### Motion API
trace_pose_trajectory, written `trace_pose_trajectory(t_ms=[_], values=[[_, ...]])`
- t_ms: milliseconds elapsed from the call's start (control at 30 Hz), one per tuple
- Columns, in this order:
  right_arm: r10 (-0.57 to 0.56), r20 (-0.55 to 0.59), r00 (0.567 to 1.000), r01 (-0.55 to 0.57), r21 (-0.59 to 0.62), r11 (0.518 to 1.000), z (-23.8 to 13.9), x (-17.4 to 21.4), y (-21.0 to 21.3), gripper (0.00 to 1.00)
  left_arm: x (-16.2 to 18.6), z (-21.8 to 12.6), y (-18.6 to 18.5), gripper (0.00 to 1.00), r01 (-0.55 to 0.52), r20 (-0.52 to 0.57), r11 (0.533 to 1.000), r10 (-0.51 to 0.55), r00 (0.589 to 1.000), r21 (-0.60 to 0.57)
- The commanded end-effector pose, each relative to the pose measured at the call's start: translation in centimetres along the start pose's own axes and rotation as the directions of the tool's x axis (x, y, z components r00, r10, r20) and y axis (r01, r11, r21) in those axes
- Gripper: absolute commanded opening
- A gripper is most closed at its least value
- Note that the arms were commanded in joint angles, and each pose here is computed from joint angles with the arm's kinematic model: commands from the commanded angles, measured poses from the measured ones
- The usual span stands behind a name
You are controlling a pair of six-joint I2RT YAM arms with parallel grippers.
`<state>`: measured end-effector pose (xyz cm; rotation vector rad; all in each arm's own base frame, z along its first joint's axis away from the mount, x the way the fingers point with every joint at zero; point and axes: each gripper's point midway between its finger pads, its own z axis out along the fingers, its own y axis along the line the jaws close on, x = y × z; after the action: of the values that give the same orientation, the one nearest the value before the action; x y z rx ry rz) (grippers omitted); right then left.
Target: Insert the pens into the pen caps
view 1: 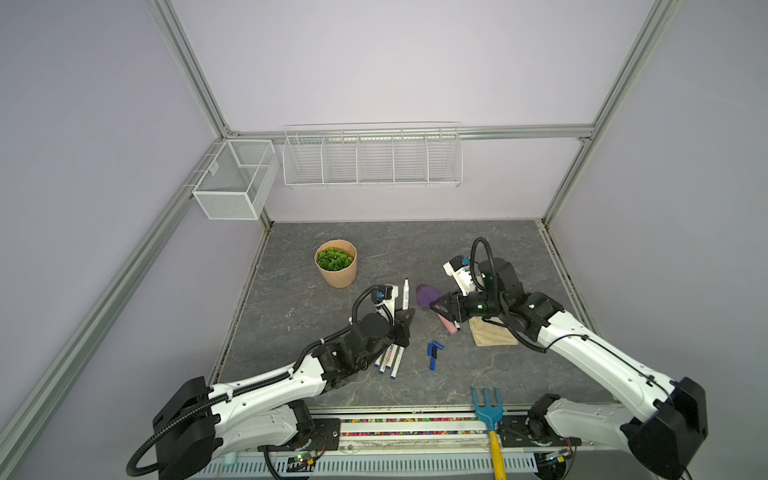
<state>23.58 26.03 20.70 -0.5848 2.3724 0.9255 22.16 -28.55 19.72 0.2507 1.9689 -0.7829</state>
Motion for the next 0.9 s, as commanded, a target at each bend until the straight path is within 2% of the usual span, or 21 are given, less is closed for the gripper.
trace_pose_trajectory(t_ms=[0, 133, 300, 400, 633, 867], values=[[-0.029, -0.279, 0.960, 0.082, 0.179, 0.980, 0.6, 7.6, -3.5, 0.48, 1.5, -1.1, 4.4, 0.00, 0.101, 0.026, 0.981, -0.098, 0.995, -0.165], [-0.005, -0.488, 0.873, 0.106, 0.181, 0.978, 2.5, 13.4, -3.8, 0.46, 1.7, -2.2, 5.9, 0.00, 0.139, 0.064, 0.970, -0.128, 0.990, -0.201], [0.047, -0.559, 0.828, 0.084, 0.206, 0.975, 5.4, 15.3, -4.9, 0.36, 1.3, -2.9, 6.3, 0.00, 0.108, 0.069, 0.970, -0.095, 0.993, -0.219], [0.063, -0.587, 0.807, 0.079, 0.213, 0.974, 6.8, 15.7, -5.5, 0.34, 1.2, -3.0, 6.2, 0.00, 0.104, 0.067, 0.970, -0.092, 0.994, -0.218], [0.067, -0.608, 0.791, 0.098, 0.234, 0.967, 9.1, 15.5, -6.7, 0.33, 1.7, -3.2, 6.6, 0.00, 0.143, 0.068, 0.965, -0.131, 0.989, -0.220], [0.073, -0.579, 0.812, 0.080, 0.234, 0.969, 10.1, 14.0, -7.1, 0.34, 1.7, -3.4, 6.9, 0.00, 0.144, 0.073, 0.962, -0.131, 0.989, -0.230]])
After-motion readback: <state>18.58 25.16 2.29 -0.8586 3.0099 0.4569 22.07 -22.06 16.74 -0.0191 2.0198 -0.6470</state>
